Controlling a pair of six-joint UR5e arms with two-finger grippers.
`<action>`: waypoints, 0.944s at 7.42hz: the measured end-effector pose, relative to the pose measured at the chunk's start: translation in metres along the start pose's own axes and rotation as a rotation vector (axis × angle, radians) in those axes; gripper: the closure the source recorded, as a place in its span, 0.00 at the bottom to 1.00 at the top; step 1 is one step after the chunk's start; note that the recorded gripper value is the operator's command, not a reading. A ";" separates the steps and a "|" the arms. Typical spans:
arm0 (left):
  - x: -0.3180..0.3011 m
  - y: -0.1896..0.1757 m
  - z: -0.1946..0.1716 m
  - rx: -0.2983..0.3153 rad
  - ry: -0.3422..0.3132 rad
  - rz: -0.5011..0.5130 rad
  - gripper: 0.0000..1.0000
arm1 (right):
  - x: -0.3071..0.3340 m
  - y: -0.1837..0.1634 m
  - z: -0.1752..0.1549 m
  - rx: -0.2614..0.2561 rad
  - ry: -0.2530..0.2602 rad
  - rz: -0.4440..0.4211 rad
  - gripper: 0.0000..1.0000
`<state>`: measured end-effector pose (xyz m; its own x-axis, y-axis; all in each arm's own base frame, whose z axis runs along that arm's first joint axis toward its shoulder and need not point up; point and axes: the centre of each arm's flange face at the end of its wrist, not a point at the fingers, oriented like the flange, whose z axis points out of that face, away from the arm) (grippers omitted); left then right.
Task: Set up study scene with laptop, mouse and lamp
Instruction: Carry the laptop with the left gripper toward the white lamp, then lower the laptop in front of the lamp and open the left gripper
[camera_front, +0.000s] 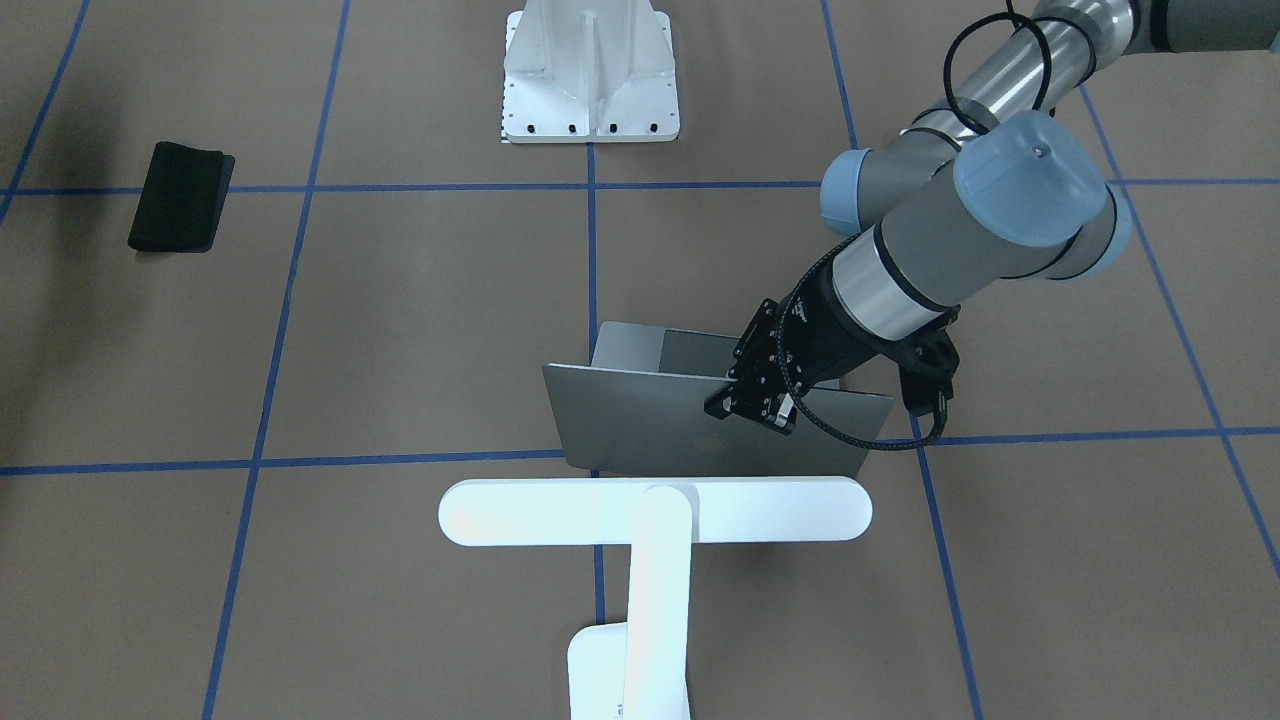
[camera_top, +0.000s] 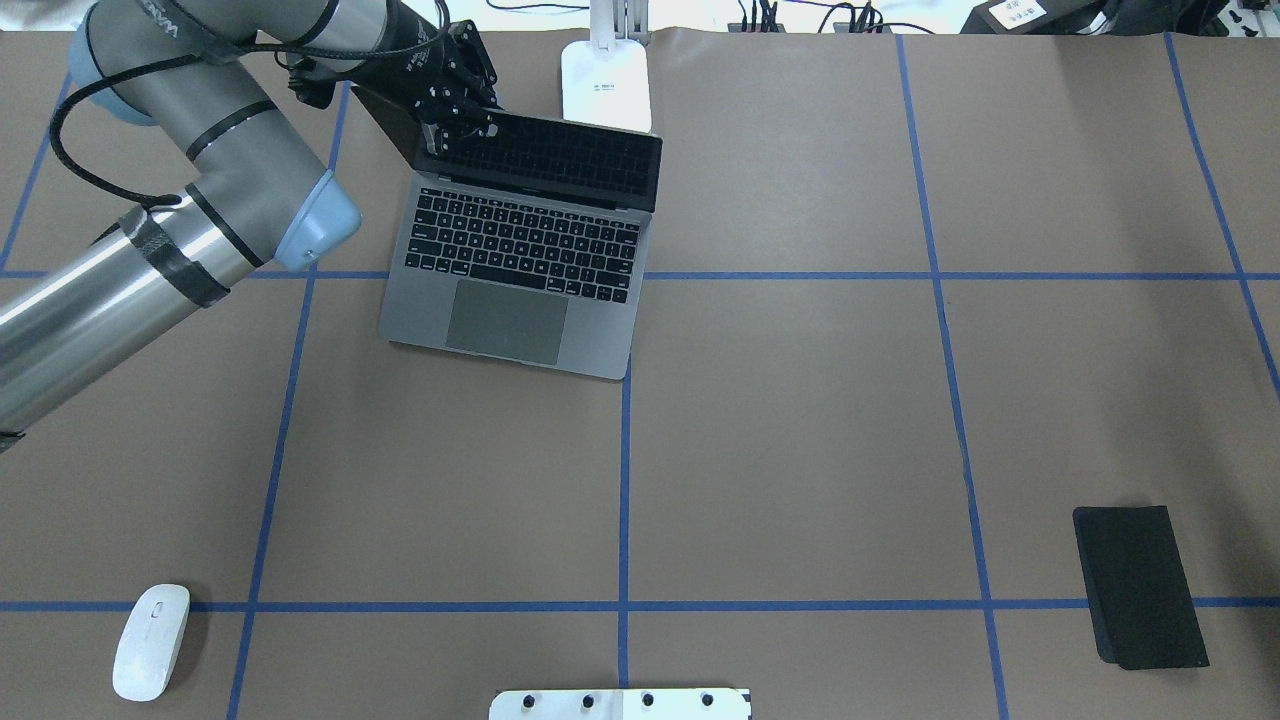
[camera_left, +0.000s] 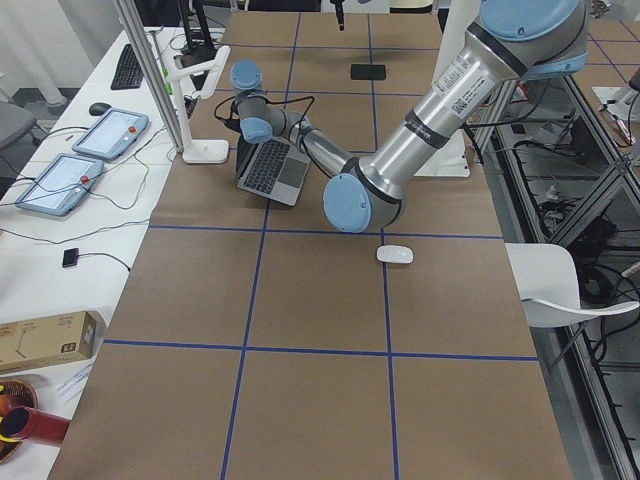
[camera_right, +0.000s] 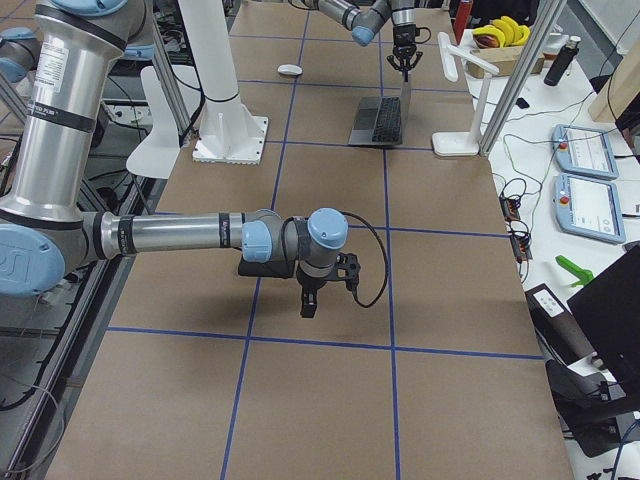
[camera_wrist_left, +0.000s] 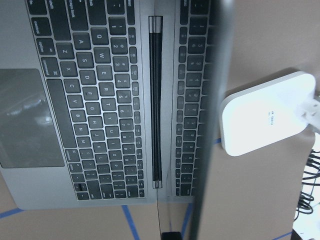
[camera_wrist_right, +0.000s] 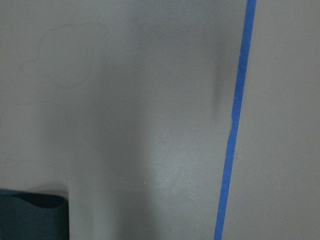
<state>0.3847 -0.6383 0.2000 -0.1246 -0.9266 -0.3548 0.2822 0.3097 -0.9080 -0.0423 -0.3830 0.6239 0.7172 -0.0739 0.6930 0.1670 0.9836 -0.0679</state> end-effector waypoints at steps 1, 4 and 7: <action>0.006 -0.005 0.007 0.010 0.038 0.008 1.00 | 0.001 0.000 0.001 -0.002 0.000 0.002 0.00; 0.010 0.021 0.038 0.021 0.107 -0.016 1.00 | 0.002 -0.001 0.003 -0.006 -0.004 0.004 0.00; -0.020 0.064 0.081 0.014 0.150 -0.048 1.00 | 0.003 -0.001 0.004 -0.008 -0.001 0.005 0.00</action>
<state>0.4820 -0.6173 0.1674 -0.2788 -0.8976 -0.3416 0.2858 0.2620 -0.9218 -0.0432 -0.3833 0.6286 0.7173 -0.0687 0.6934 0.1685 0.9827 -0.0770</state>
